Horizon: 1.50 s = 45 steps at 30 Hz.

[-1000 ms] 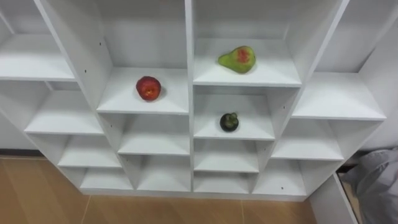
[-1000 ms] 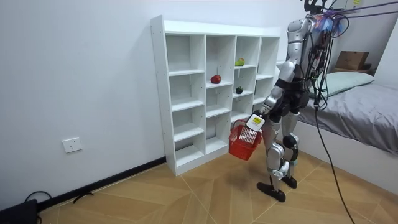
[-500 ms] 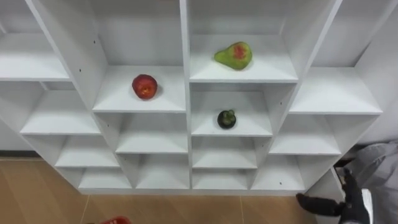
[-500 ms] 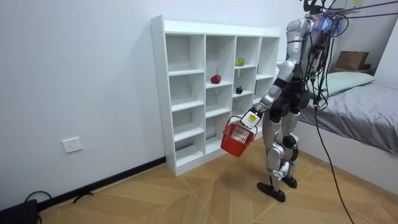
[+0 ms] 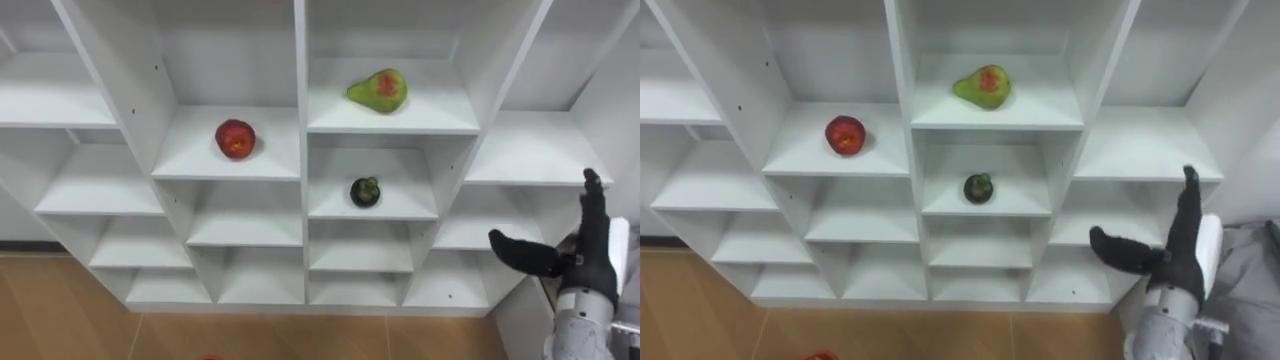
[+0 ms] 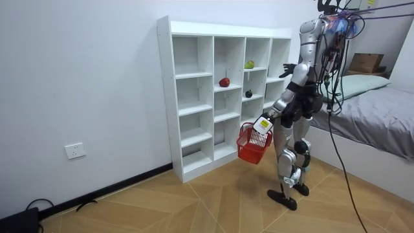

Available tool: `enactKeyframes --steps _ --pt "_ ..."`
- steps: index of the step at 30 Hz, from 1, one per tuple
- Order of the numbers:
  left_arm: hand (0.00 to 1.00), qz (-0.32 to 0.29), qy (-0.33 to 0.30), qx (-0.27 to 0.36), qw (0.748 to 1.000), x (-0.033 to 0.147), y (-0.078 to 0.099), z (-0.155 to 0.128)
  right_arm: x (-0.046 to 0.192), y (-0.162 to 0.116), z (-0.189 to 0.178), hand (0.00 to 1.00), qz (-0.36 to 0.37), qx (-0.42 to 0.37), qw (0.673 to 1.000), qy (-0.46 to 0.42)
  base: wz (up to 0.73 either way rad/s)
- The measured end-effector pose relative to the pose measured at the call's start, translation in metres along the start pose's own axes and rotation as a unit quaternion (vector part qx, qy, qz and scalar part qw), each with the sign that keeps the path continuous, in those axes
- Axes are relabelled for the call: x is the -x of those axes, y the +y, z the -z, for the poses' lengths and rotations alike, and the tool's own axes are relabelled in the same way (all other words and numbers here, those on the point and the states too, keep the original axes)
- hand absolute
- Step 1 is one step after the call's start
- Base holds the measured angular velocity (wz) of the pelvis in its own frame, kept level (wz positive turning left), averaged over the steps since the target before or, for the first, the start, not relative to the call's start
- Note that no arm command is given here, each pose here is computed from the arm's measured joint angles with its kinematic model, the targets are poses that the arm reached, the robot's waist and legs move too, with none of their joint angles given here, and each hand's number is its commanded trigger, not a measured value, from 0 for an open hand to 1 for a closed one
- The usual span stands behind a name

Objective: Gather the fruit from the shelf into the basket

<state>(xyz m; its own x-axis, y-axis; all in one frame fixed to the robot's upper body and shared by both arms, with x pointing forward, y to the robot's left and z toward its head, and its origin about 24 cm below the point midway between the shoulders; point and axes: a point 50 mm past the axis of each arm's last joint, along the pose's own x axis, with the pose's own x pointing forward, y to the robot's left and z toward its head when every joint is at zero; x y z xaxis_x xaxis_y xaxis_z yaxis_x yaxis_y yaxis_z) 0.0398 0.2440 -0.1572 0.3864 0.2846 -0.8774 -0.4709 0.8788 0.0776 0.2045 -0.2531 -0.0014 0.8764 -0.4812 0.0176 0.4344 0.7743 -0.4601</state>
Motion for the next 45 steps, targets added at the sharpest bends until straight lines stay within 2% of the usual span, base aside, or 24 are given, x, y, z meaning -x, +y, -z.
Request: enactKeyframes --steps 12,18,22,34,45 --pt "1.0 0.002 0.003 -0.014 1.0 0.0 -0.001 0.002 -0.004 0.005 -0.021 0.0 -0.029 -0.009 0.999 -0.045 0.01" --pt "1.0 0.002 0.01 -0.015 1.0 0.001 0.0 0.005 -0.016 0.005 -0.05 0.0 -0.021 -0.007 0.994 -0.105 0.0" --pt "1.0 0.004 0.021 -0.012 1.0 0.001 0.002 0.009 -0.019 0.004 -0.065 0.0 -0.022 0.024 0.988 -0.149 0.0" --pt "1.0 0.011 0.016 -0.014 1.0 -0.001 -0.003 0.004 -0.015 0.007 -0.083 0.0 -0.026 0.025 0.981 -0.191 0.01" --pt "1.0 0.024 0.014 -0.033 0.999 -0.002 -0.01 0.002 -0.024 0.009 -0.109 0.0 -0.028 0.02 0.97 -0.242 0.04"
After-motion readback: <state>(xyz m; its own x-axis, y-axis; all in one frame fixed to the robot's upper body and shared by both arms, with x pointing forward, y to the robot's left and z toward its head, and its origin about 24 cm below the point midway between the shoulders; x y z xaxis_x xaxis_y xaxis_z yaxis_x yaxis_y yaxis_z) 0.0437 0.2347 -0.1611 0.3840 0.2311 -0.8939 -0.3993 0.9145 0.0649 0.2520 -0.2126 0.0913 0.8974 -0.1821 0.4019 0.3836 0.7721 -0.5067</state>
